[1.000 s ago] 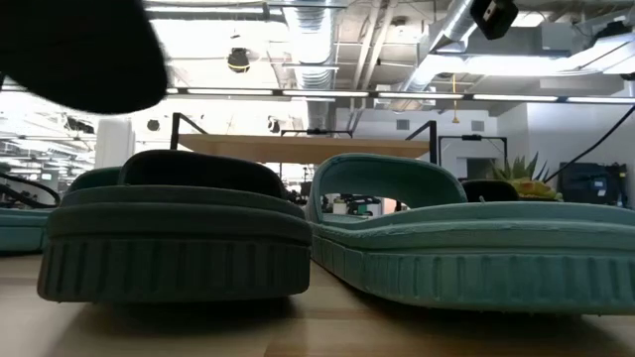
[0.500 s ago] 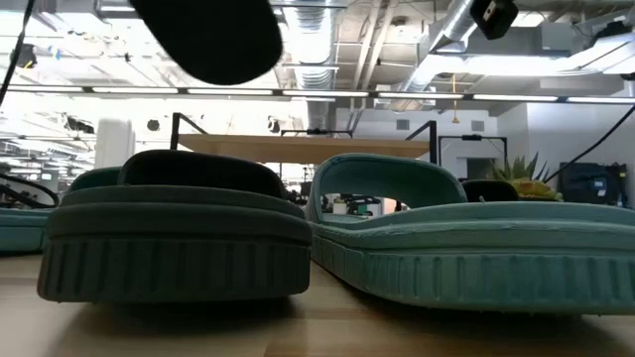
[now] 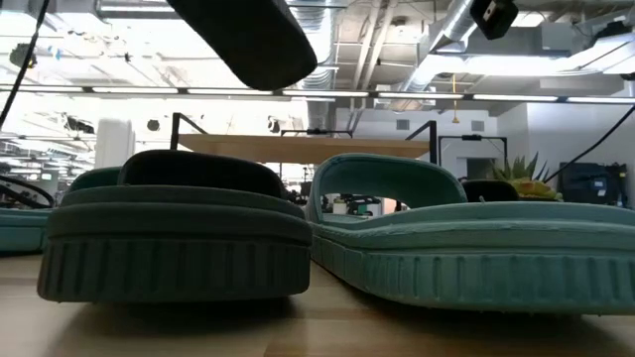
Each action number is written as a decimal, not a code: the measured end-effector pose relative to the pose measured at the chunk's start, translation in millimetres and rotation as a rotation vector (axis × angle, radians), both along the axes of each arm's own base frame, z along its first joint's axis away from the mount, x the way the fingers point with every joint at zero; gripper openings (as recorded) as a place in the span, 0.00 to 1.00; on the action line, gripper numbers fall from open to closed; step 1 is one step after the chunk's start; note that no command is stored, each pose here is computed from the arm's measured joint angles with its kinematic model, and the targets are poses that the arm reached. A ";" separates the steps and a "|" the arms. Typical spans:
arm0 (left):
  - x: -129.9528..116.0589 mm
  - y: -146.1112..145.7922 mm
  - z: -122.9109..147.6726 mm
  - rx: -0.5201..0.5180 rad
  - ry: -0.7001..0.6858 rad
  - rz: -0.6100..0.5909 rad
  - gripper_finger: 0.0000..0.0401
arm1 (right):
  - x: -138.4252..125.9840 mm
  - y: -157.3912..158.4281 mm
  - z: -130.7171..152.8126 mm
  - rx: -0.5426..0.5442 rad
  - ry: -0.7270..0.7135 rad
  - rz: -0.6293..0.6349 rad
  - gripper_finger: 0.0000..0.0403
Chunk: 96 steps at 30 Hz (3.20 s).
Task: Pick and place slides into the shelf
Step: Put the black slide on the shelf
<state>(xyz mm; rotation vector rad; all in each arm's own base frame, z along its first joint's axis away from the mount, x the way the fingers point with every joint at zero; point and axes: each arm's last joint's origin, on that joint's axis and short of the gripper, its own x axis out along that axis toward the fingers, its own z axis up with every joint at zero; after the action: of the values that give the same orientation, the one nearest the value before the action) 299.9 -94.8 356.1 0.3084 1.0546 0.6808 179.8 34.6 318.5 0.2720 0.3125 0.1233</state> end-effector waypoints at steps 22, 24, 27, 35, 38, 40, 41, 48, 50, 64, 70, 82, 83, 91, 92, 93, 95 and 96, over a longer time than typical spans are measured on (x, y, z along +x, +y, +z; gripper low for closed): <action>13.5 121.1 2.6 0.166 0.156 0.235 0.00 | -0.1 0.3 0.2 0.032 0.004 -0.008 0.24; 12.9 128.1 2.9 0.179 0.172 0.245 0.00 | -0.1 0.3 0.2 0.039 0.006 -0.011 0.24; 11.6 138.7 3.3 0.201 0.194 0.264 0.00 | 0.0 0.3 0.3 0.041 0.004 -0.012 0.24; 7.3 168.6 3.8 0.222 0.263 0.299 0.00 | 1.0 0.5 4.0 0.048 -0.035 -0.013 0.24; 7.2 177.4 4.0 0.225 0.279 0.298 0.00 | 1.0 0.5 4.3 0.049 -0.037 -0.013 0.24; 8.7 180.9 4.2 0.225 0.283 0.284 0.00 | 1.0 0.5 4.3 0.049 -0.037 -0.013 0.24; 9.4 182.4 4.2 0.222 0.282 0.278 0.00 | 1.0 0.5 4.3 0.049 -0.037 -0.013 0.24; 7.8 193.3 3.3 0.186 0.281 0.293 0.00 | 0.9 0.5 4.2 0.048 -0.036 -0.012 0.24; 7.3 196.8 -0.4 0.171 0.274 0.312 0.00 | 1.0 0.5 4.1 0.047 -0.036 -0.012 0.24; 6.0 202.5 -47.9 0.134 0.383 0.316 0.00 | 1.0 0.2 4.0 0.039 -0.036 -0.012 0.24; 4.8 203.5 -49.5 0.143 0.415 0.302 0.00 | 1.0 0.2 4.0 0.039 -0.036 -0.012 0.24; 2.2 210.7 -50.1 0.119 0.453 0.283 0.00 | 1.0 0.2 4.0 0.039 -0.036 -0.012 0.24; 2.2 210.6 -50.2 0.114 0.455 0.279 0.00 | 1.0 0.2 4.0 0.039 -0.036 -0.012 0.24; 0.2 213.1 -53.4 0.105 0.463 0.288 0.00 | 1.0 0.2 3.9 0.039 -0.035 -0.012 0.24; -0.8 213.0 -56.5 0.102 0.475 0.287 0.00 | 1.0 0.2 3.9 0.039 -0.035 -0.012 0.24; -1.7 212.9 -60.5 0.099 0.491 0.286 0.00 | 1.0 0.2 3.9 0.039 -0.034 -0.012 0.24; -3.3 211.9 -67.4 0.102 0.516 0.284 0.00 | 0.9 0.2 3.6 0.039 -0.032 -0.012 0.24; -4.2 211.4 -70.6 0.105 0.525 0.286 0.00 | 0.9 0.2 3.5 0.038 -0.031 -0.012 0.24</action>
<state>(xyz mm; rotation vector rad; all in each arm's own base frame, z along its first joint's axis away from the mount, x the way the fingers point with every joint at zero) 295.6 116.6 285.5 0.4463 1.5860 0.9422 180.7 34.8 322.0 0.3097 0.2782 0.1213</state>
